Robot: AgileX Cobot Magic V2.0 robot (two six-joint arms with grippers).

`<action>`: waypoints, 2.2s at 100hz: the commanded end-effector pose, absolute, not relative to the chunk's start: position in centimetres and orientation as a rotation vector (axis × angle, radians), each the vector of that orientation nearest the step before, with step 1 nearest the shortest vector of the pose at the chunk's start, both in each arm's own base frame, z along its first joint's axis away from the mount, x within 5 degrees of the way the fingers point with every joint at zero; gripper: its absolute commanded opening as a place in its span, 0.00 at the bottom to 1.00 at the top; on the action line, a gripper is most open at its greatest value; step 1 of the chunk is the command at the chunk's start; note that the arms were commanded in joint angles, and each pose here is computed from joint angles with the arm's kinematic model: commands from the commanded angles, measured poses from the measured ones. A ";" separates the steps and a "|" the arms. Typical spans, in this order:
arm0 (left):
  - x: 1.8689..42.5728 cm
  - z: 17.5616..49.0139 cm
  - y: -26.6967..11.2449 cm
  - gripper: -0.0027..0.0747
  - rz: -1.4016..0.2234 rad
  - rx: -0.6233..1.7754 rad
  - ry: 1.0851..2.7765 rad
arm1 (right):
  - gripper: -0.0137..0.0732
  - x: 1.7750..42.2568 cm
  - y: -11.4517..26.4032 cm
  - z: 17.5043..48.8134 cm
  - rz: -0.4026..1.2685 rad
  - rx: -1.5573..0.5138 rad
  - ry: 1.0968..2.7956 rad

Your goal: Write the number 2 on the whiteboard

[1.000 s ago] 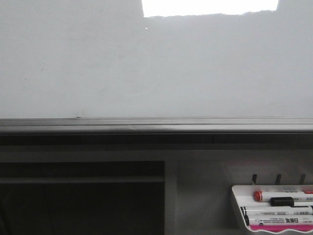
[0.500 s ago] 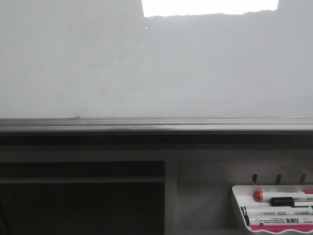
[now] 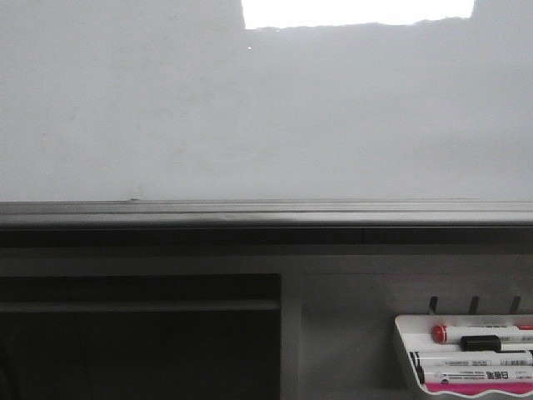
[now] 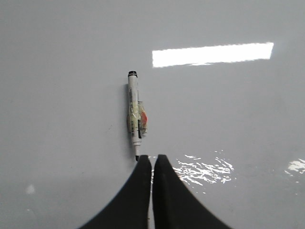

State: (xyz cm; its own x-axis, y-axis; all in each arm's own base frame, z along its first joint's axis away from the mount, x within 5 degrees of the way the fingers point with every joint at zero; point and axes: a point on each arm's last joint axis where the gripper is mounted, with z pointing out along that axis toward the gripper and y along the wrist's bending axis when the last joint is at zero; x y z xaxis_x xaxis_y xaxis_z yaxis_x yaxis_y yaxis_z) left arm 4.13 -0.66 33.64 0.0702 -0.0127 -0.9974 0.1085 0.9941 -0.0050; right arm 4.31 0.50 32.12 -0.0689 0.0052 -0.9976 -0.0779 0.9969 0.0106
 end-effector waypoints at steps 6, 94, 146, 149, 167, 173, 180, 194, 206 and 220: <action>5.4 36.5 -0.8 0.01 -0.099 0.084 1.566 | 0.08 5.7 0.4 34.9 0.017 -0.081 1.718; 10.8 36.0 -1.1 0.63 -0.097 0.071 1.700 | 0.44 10.7 0.6 33.7 0.021 -0.089 1.945; 21.3 36.0 -1.6 0.62 -0.081 0.062 1.845 | 0.50 10.9 0.6 33.9 0.021 -0.087 1.929; 21.8 36.1 -1.6 0.61 -0.079 0.063 1.850 | 0.50 10.9 0.6 33.8 0.021 -0.088 1.931; 24.7 36.8 -1.6 0.53 -0.035 0.091 1.855 | 0.50 10.9 0.6 33.7 0.021 -0.089 1.949; 25.1 37.1 -1.2 0.52 -0.027 0.073 1.856 | 0.50 10.9 0.6 33.7 0.021 -0.089 1.951; 25.3 37.3 -0.6 0.51 -0.010 0.050 1.852 | 0.50 10.8 0.6 33.7 0.021 -0.089 1.953; 25.5 37.4 0.2 0.51 -0.013 0.000 1.848 | 0.50 10.8 0.6 33.6 0.021 -0.089 1.955; 26.1 36.8 0.2 0.51 -0.013 -0.001 1.868 | 0.50 10.8 0.6 33.6 0.021 -0.089 1.955; 27.1 36.0 0.2 0.51 -0.012 -0.003 1.891 | 0.50 10.8 0.6 33.6 0.023 -0.089 1.957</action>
State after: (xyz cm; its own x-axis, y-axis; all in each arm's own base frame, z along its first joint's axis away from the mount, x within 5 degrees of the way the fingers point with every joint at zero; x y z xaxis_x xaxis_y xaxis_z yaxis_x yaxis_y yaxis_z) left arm 26.65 0.14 34.02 -0.4240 0.0137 -0.9056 0.0176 0.9998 0.0069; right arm 10.44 0.71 32.14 -0.4540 -0.0445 -0.8899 -0.0795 0.9968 -0.0093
